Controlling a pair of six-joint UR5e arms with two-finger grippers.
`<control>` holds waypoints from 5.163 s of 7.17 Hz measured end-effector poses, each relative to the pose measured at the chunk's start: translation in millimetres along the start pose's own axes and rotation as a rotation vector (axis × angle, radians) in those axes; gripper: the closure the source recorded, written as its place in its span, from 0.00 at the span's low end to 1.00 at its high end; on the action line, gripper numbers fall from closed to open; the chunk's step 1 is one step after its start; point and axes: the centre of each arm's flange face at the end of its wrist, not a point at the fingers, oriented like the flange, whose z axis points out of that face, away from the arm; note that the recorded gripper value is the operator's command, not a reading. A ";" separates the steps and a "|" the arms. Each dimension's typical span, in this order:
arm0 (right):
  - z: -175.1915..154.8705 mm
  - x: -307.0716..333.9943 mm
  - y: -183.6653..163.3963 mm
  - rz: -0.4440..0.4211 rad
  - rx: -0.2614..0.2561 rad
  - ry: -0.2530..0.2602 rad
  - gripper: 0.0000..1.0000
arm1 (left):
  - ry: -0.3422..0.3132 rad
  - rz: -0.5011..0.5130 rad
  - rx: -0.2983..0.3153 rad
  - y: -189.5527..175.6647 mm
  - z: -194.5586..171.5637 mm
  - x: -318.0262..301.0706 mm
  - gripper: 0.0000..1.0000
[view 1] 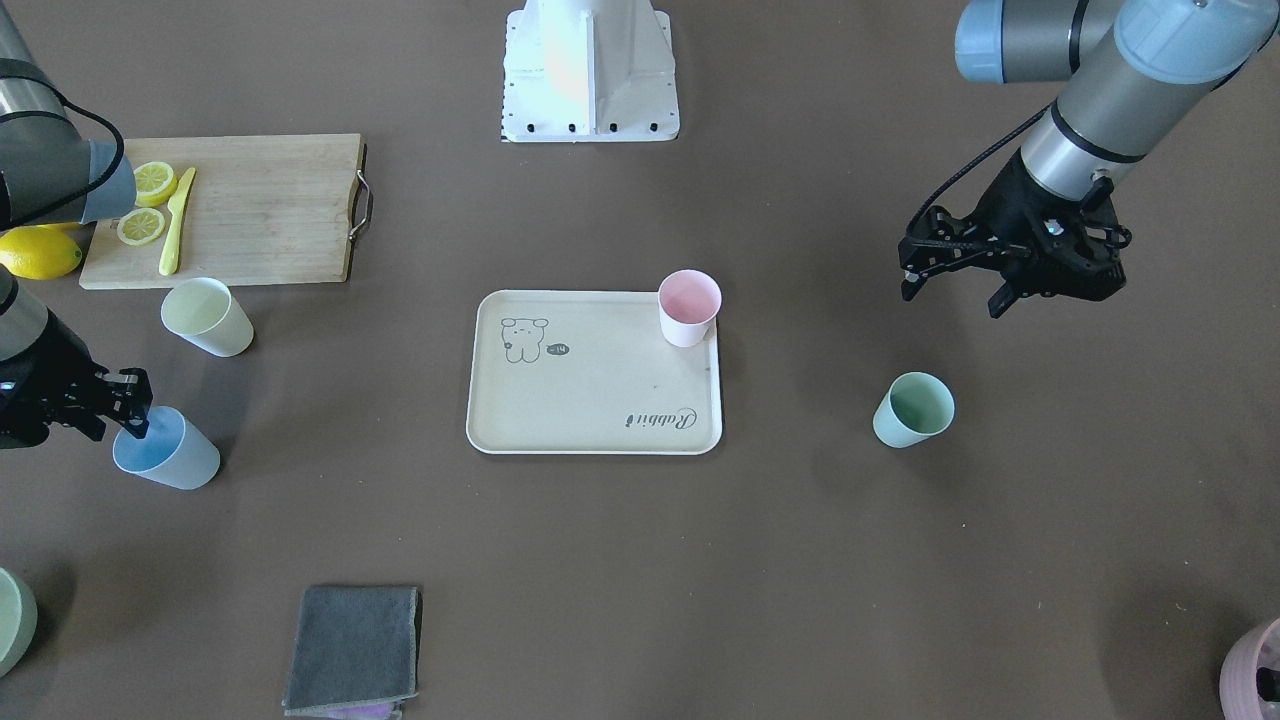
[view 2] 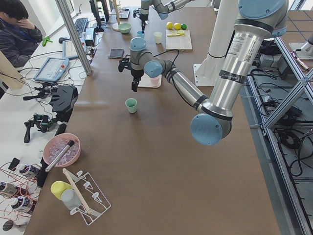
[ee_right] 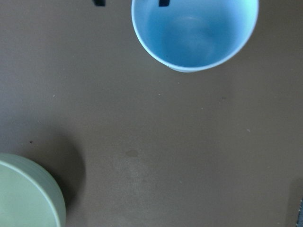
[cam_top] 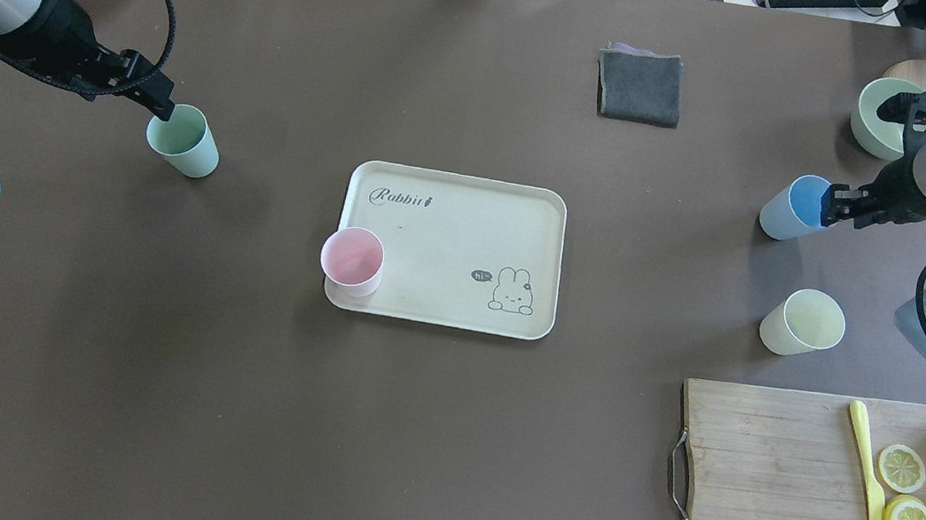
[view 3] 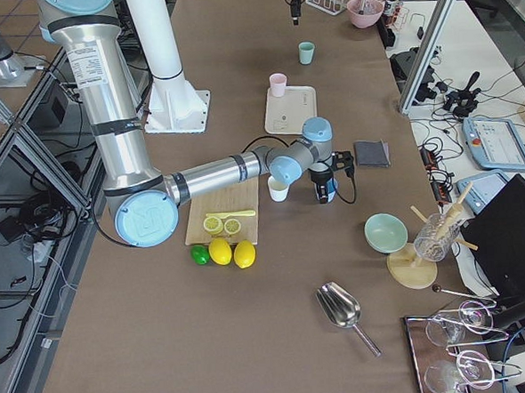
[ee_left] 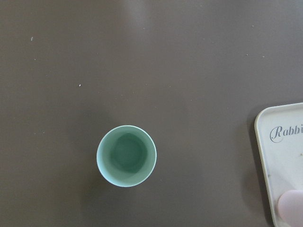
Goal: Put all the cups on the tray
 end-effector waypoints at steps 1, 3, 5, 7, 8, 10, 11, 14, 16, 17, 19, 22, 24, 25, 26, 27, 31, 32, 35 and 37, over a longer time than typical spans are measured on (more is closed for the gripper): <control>-0.6 -1.9 -0.2 -0.001 0.001 -0.002 1.00 | 0.000 0.000 0.000 0.2 -0.1 -0.3 0.03; -11.6 -20.3 -9.8 0.027 0.021 -0.028 1.00 | -0.001 -0.001 0.000 0.3 0.1 -1.0 0.03; -29.2 -57.7 -27.7 0.080 0.044 -0.072 1.00 | -0.005 -0.007 0.002 -0.9 -1.4 -6.0 0.03; -41.1 -121.6 -29.9 0.170 0.045 -0.137 1.00 | -0.037 0.017 0.011 -5.2 -8.6 -40.2 0.03; -44.9 -160.1 -27.3 0.215 0.034 -0.162 1.00 | -0.062 0.041 0.015 -10.6 -11.7 -66.5 0.03; -53.0 -248.8 -17.6 0.280 0.002 -0.167 1.00 | -0.109 0.083 0.001 -24.2 -8.2 -113.9 0.03; -51.5 -286.2 -6.8 0.287 -0.011 -0.159 1.00 | -0.119 0.091 -0.007 -28.4 -3.6 -124.5 0.03; -38.5 -340.3 25.2 0.255 -0.031 -0.150 0.00 | -0.123 0.097 -0.011 -32.6 0.2 -130.2 0.03; -40.6 -351.2 26.3 0.247 -0.020 -0.151 0.00 | -0.125 0.095 -0.012 -32.9 1.4 -131.6 0.03; -46.7 -348.9 19.1 0.247 -0.005 -0.153 0.00 | -0.127 0.091 -0.016 -33.9 4.3 -134.0 0.03; -72.8 -321.5 -9.3 0.260 0.001 -0.164 0.00 | -0.131 0.078 -0.034 -38.8 18.2 -136.2 0.03; -133.6 -242.1 -19.7 0.204 -0.010 -0.142 0.00 | -0.096 0.039 -0.046 -33.7 51.4 -105.6 0.03; -158.6 -159.8 -14.5 0.144 -0.009 -0.125 0.00 | -0.051 0.015 -0.041 -24.6 90.6 -86.8 0.10; -164.5 -119.4 -11.6 0.113 -0.014 -0.117 0.00 | -0.039 0.008 -0.038 -25.3 104.9 -84.6 0.30; -165.3 -85.5 -7.0 0.082 -0.018 -0.105 0.00 | -0.037 0.004 -0.039 -30.7 114.6 -82.8 0.46; -163.4 -62.4 -1.5 0.053 -0.023 -0.093 0.00 | -0.038 0.002 -0.042 -35.7 121.4 -81.4 0.48; -154.7 14.7 19.8 -0.029 -0.056 -0.063 0.00 | -0.027 0.026 -0.059 -36.4 138.9 -61.5 1.00; -156.2 36.5 25.2 -0.046 -0.064 -0.068 0.00 | -0.020 0.031 -0.053 -39.0 136.1 -54.4 1.00; -155.6 101.6 49.8 -0.086 -0.090 -0.059 0.00 | 0.019 -0.023 -0.022 -66.3 115.3 0.9 1.00; -152.1 139.6 72.6 -0.089 -0.114 -0.050 0.00 | 0.051 -0.078 -0.032 -75.3 110.5 67.5 1.00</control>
